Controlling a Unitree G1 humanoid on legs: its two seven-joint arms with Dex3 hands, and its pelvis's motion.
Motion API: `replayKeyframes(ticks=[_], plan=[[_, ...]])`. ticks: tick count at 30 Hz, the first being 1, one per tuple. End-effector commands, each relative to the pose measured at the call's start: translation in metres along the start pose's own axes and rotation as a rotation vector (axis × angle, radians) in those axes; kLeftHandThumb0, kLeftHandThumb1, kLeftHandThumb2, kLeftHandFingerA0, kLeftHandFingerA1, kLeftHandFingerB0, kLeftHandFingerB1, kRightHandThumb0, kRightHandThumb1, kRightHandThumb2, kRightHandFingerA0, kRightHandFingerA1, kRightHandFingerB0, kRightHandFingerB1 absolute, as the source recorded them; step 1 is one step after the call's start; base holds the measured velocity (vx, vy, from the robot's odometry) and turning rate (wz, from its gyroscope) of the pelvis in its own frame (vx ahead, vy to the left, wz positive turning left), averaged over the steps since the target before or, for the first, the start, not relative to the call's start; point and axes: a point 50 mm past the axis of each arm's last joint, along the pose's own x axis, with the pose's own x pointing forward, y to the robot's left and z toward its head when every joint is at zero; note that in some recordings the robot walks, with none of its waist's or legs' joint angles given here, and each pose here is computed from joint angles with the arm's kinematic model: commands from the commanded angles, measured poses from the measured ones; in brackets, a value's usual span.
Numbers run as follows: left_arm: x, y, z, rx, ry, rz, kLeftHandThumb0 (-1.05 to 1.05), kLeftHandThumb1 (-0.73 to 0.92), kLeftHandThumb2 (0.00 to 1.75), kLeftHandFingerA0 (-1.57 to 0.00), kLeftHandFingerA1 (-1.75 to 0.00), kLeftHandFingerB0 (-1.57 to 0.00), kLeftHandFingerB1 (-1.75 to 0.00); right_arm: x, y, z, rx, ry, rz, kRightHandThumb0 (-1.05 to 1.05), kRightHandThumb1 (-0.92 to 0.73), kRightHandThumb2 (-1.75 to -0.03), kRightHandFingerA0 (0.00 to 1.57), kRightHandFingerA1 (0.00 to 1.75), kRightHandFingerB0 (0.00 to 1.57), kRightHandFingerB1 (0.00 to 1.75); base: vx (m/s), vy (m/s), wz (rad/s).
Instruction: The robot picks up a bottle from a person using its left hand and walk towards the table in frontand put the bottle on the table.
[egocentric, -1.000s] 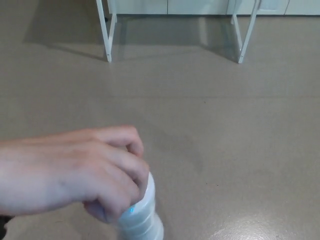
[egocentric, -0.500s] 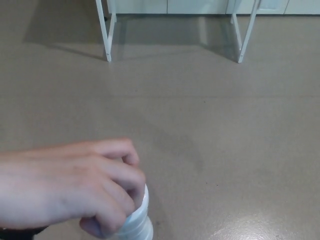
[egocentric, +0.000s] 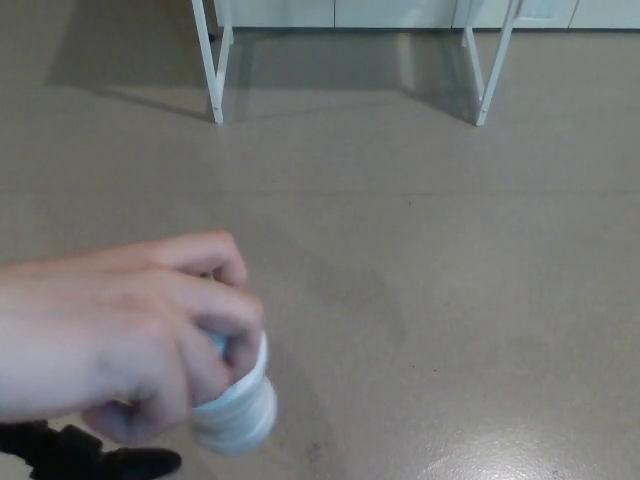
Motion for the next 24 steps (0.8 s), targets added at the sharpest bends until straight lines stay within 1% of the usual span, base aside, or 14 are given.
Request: replayKeyframes(ticks=[1,2,3,4,8,11,14,15,17,18,19,20,21,24], plan=[[0.001,-0.017,0.026,-0.133,0.032,-0.370,-0.57,0.34,0.79,0.00,-0.37,0.00,-0.15,0.001,-0.011,-0.002,-0.027,0.034,-0.007,-0.47,-0.73,-0.62,0.61,0.44,0.47,0.38,0.00,0.000,0.00],[0.002,-0.017,0.027,-0.129,0.041,-0.374,-0.57,0.34,0.80,0.00,-0.39,0.00,-0.15,0.001,-0.011,-0.002,-0.025,0.035,-0.006,-0.52,-0.60,-0.87,0.53,0.56,0.43,0.51,0.00,0.000,0.00],[0.002,-0.017,0.027,-0.128,0.044,-0.375,-0.57,0.34,0.80,0.00,-0.39,0.00,-0.15,0.001,-0.011,-0.002,-0.025,0.035,-0.005,-0.52,-0.60,-0.87,0.53,0.56,0.43,0.51,0.00,0.000,0.00],[0.002,-0.017,0.027,-0.126,0.044,-0.380,-0.58,0.34,0.80,0.00,-0.39,0.00,-0.14,0.002,-0.011,-0.001,-0.024,0.038,-0.004,-0.47,-0.73,-0.62,0.60,0.43,0.48,0.38,0.00,0.000,0.00],[0.008,-0.019,0.026,-0.130,0.046,-0.378,-0.72,0.40,0.58,-0.07,-0.39,0.00,-0.15,0.002,-0.011,0.000,-0.015,0.036,-0.004,-0.47,-0.73,-0.62,0.60,0.43,0.48,0.38,0.00,0.000,0.00],[0.014,-0.025,0.025,-0.139,0.060,-0.305,-0.66,0.34,0.69,-0.07,-0.44,-0.03,-0.09,0.002,-0.011,-0.001,-0.010,0.035,0.001,-0.47,-0.72,-0.60,0.60,0.42,0.48,0.37,0.00,0.000,0.00],[0.021,-0.031,0.023,-0.170,0.055,-0.214,-0.68,0.42,0.56,-0.16,-0.40,0.00,-0.19,0.001,-0.011,-0.001,-0.017,0.035,0.002,-0.47,-0.73,-0.61,0.60,0.43,0.50,0.38,0.00,0.000,0.00],[0.030,-0.037,0.024,-0.215,0.029,-0.125,-0.59,0.37,0.72,-0.14,-0.48,-0.03,-0.17,0.002,-0.010,0.000,-0.019,0.030,0.005,-0.48,-0.72,-0.60,0.60,0.43,0.50,0.37,0.00,0.000,0.00],[0.036,-0.040,0.024,-0.216,0.001,-0.070,-0.57,0.48,0.55,-0.28,-0.43,-0.04,-0.23,0.002,-0.010,0.000,-0.025,0.027,0.004,-0.48,-0.73,-0.60,0.60,0.42,0.50,0.37,0.00,0.000,0.00],[0.045,-0.048,0.024,-0.178,0.009,-0.007,-0.51,0.66,0.60,-0.91,-0.53,-0.21,-0.28,0.002,-0.009,0.001,-0.026,0.033,0.008,-0.47,-0.73,-0.60,0.60,0.41,0.50,0.37,0.00,0.000,0.00],[0.049,-0.051,0.025,-0.182,0.016,0.010,-0.43,0.73,0.63,-1.05,-0.54,-0.32,-0.31,0.003,-0.008,0.002,-0.025,0.031,0.010,-0.46,-0.73,-0.60,0.60,0.41,0.51,0.37,0.00,0.000,0.00],[0.050,-0.052,0.025,-0.185,0.019,0.016,-0.43,0.73,0.63,-1.05,-0.54,-0.32,-0.31,0.003,-0.008,0.002,-0.025,0.030,0.010,-0.46,-0.73,-0.60,0.60,0.41,0.51,0.37,0.00,0.000,0.00],[0.056,-0.060,0.023,-0.226,-0.006,0.037,-0.31,0.81,0.64,-1.15,-0.92,-0.61,-0.41,0.002,-0.008,0.002,-0.034,0.022,0.012,-0.48,-0.74,-0.62,0.61,0.43,0.50,0.39,0.00,0.000,0.00],[0.060,-0.067,0.022,-0.240,0.007,0.043,-0.31,0.80,0.64,-1.23,-1.06,-0.66,-0.46,0.002,-0.009,0.002,-0.041,0.018,0.009,-0.48,-0.74,-0.63,0.61,0.43,0.51,0.39,0.00,0.000,0.00]])
